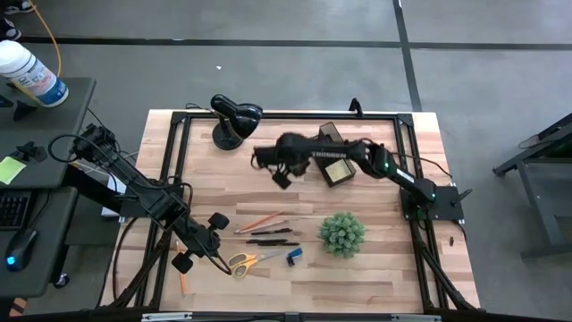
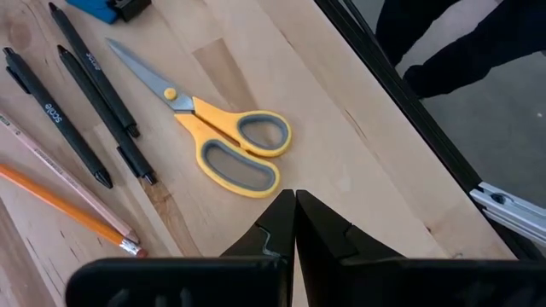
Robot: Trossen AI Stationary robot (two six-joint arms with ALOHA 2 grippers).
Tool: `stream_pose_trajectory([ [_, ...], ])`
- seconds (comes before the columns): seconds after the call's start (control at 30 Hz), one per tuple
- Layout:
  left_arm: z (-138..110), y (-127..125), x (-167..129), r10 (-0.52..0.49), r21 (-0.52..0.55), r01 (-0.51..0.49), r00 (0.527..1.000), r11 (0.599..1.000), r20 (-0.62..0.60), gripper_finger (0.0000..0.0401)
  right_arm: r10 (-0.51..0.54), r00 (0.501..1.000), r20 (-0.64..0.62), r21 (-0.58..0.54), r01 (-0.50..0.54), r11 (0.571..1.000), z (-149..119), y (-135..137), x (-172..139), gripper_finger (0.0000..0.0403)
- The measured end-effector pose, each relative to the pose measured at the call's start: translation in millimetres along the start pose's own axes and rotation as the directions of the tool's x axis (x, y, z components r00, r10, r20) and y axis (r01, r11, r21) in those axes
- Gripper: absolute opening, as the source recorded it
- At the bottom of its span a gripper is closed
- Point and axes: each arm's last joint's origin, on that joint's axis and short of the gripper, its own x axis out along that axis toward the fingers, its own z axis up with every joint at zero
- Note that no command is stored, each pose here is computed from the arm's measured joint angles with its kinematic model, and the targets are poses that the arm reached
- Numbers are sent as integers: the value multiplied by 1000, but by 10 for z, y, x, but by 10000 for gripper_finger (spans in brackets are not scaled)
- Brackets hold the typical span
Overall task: Pick and place office supplies into organizer
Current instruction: Put the top binder clip into the desk organizer
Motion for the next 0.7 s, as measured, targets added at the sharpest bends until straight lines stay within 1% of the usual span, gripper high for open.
stream_pose_trajectory([
  [0.17,1,9,0,26,-26,-26,1000,999,3,1,-51,999,2,29,51,998,244,-361,120,0],
  [0.3,1,15,0,48,-39,-48,999,998,5,1,-100,995,11,67,99,993,362,-568,185,0],
  [0.37,2,20,-1,67,-56,-67,998,996,7,1,-113,994,12,70,112,991,393,-628,204,0],
  [0.5,4,33,-2,115,-88,-114,993,990,13,1,-174,984,41,71,171,983,423,-684,214,0],
  [0.6,5,40,-3,139,-99,-136,990,986,16,1,-179,983,41,50,177,983,426,-693,224,0],
  [0.7,5,43,-3,148,-99,-146,989,984,17,1,-203,979,20,22,203,979,398,-686,297,0],
])
